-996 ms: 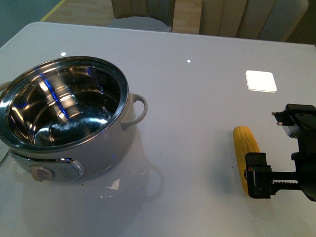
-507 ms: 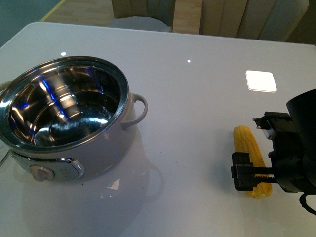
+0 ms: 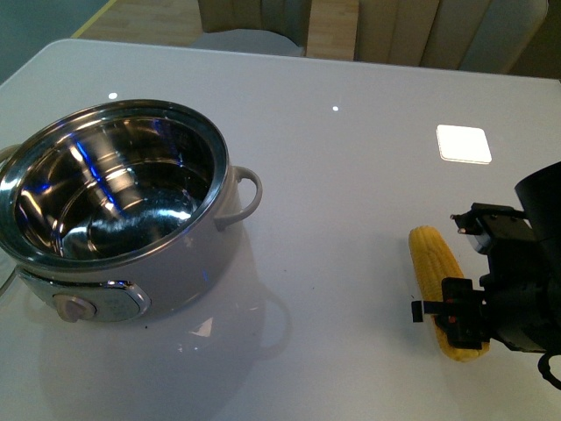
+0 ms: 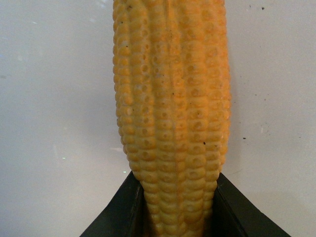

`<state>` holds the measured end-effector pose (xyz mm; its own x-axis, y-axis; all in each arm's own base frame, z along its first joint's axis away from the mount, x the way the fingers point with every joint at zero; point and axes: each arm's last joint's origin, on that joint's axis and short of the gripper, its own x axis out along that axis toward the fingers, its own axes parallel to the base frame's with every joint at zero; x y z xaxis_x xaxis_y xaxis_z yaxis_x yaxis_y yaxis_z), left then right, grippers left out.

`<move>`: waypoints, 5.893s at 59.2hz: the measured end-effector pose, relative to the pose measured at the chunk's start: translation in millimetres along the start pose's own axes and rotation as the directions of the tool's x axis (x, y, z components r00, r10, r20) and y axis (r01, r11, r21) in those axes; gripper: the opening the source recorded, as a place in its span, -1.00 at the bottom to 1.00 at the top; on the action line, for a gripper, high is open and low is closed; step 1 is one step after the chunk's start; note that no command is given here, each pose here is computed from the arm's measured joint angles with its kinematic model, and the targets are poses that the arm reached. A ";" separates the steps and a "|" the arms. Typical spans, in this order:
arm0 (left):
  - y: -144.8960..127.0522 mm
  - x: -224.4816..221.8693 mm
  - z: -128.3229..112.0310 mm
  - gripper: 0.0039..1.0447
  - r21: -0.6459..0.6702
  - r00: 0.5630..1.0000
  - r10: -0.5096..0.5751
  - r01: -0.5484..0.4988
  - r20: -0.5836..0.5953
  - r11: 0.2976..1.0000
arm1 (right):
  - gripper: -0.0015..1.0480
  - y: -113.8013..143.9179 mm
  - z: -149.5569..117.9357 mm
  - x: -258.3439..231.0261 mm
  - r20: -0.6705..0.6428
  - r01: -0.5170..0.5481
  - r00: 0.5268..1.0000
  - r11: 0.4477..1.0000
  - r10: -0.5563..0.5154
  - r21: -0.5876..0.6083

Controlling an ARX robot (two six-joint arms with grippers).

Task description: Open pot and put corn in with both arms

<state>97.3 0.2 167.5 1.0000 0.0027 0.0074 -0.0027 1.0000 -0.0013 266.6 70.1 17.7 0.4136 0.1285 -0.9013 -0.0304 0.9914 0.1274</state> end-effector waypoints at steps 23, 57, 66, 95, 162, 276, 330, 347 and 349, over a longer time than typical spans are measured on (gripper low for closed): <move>0.0 0.0 0.0 0.87 0.000 1.000 0.000 0.000 0.000 1.000 | -0.60 26.7 42.3 -80.3 0.142 -0.287 0.953 0.946 0.266 0.153; 0.0 0.0 0.0 0.87 0.000 1.000 0.000 0.000 0.000 1.000 | -0.63 110.3 109.1 -110.5 0.192 -0.502 0.860 0.850 0.472 0.159; 0.0 0.0 0.0 0.87 0.000 1.000 0.000 0.000 0.000 1.000 | -0.63 135.6 120.0 -107.5 0.169 -0.522 0.850 0.841 0.499 0.141; 0.0 0.0 0.0 0.87 0.000 1.000 0.000 0.000 0.000 1.000 | -0.65 206.8 144.3 -79.9 0.095 -0.558 0.830 0.817 0.550 0.143; 0.0 0.0 0.0 0.87 0.000 1.000 0.000 0.000 0.000 1.000 | 0.85 252.6 109.8 -35.5 -0.069 -0.523 0.841 0.839 0.537 0.149; 0.0 0.0 0.0 0.87 0.000 1.000 0.000 0.000 0.000 1.000 | -0.96 -45.8 -40.9 -199.0 0.905 0.123 0.424 0.992 -0.031 -0.024; 0.0 0.0 0.0 0.87 0.000 1.000 0.000 0.000 0.000 1.000 | -0.96 -45.0 -73.2 -211.8 0.917 0.123 0.398 0.992 -0.028 -0.023; 0.0 0.0 0.0 0.87 0.000 1.000 0.000 0.000 0.000 1.000 | -0.96 -44.9 -78.7 -213.8 0.917 0.123 0.397 0.992 -0.028 -0.023; 0.0 0.0 0.0 0.87 0.000 1.000 0.000 0.000 0.000 1.000 | -0.96 -45.1 -81.6 -213.4 0.912 0.124 0.409 0.992 -0.031 -0.022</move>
<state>97.3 0.2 167.5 1.0000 0.0023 0.0074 -0.0023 1.0000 -0.0013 105.5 0.0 170.5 1.0000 -0.0011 0.0051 0.0011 1.0000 0.0055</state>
